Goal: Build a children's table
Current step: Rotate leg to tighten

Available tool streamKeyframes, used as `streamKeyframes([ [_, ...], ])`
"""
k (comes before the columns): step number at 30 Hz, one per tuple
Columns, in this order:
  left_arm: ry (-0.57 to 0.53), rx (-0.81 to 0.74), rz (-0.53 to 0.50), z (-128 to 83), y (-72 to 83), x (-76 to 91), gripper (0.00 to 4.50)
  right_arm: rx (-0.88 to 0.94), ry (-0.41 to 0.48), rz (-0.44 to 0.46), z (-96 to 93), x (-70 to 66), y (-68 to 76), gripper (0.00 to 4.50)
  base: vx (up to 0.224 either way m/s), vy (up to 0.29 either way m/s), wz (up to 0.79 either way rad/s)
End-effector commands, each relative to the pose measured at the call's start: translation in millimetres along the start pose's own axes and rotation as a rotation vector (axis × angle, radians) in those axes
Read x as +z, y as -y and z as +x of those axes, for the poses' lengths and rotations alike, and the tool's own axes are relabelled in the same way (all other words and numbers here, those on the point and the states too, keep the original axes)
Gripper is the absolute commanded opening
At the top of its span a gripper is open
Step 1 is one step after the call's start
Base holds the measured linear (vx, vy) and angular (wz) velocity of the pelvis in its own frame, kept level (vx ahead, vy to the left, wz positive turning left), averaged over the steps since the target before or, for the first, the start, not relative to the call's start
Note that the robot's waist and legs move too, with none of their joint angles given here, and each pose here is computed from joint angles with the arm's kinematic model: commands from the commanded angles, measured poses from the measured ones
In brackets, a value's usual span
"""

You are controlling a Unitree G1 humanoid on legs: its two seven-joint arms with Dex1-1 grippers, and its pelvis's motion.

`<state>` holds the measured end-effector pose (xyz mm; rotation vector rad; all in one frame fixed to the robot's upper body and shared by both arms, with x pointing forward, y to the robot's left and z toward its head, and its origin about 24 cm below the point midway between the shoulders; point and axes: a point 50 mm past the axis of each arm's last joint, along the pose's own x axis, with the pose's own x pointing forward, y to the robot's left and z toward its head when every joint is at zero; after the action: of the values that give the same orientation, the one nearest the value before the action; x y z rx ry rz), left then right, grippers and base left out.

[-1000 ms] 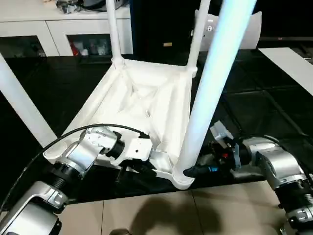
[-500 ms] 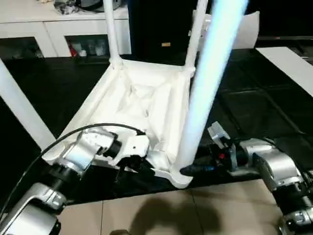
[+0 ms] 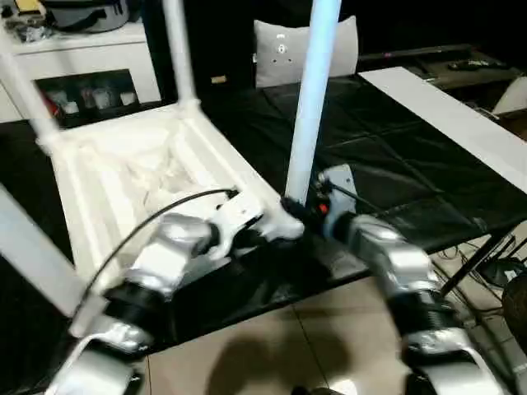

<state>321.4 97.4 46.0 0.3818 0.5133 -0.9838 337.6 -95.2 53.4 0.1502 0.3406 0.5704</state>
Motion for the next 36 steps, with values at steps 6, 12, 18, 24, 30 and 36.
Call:
streamKeyframes([
  [6,0.086,-0.159,0.099,15.7,25.8,23.7,0.00,0.044,0.037,0.000,-4.7,-5.9,3.6,3.07,0.000,0.000,0.00],
  [12,0.055,-0.191,0.129,3.4,17.5,11.0,0.00,0.196,0.067,-0.065,-24.6,-1.0,14.7,3.60,0.000,0.000,0.00],
  [18,0.000,-0.302,0.222,-13.2,10.3,-4.1,0.00,0.363,0.019,-0.208,-51.2,3.8,33.3,4.09,0.000,0.000,0.00],
  [24,-0.057,-0.435,0.359,-26.7,9.2,-13.7,0.00,0.511,-0.076,-0.300,-67.3,5.2,41.5,4.38,0.000,0.000,0.00],
  [30,-0.101,-0.564,0.452,-34.0,14.1,-18.8,0.00,0.642,-0.119,-0.397,-73.7,6.3,41.2,4.38,0.000,0.000,0.00],
  [36,-0.121,-0.669,0.512,-36.3,20.3,-21.6,0.00,0.808,-0.170,-0.352,-76.6,6.8,35.0,4.04,0.000,0.000,0.00],
])
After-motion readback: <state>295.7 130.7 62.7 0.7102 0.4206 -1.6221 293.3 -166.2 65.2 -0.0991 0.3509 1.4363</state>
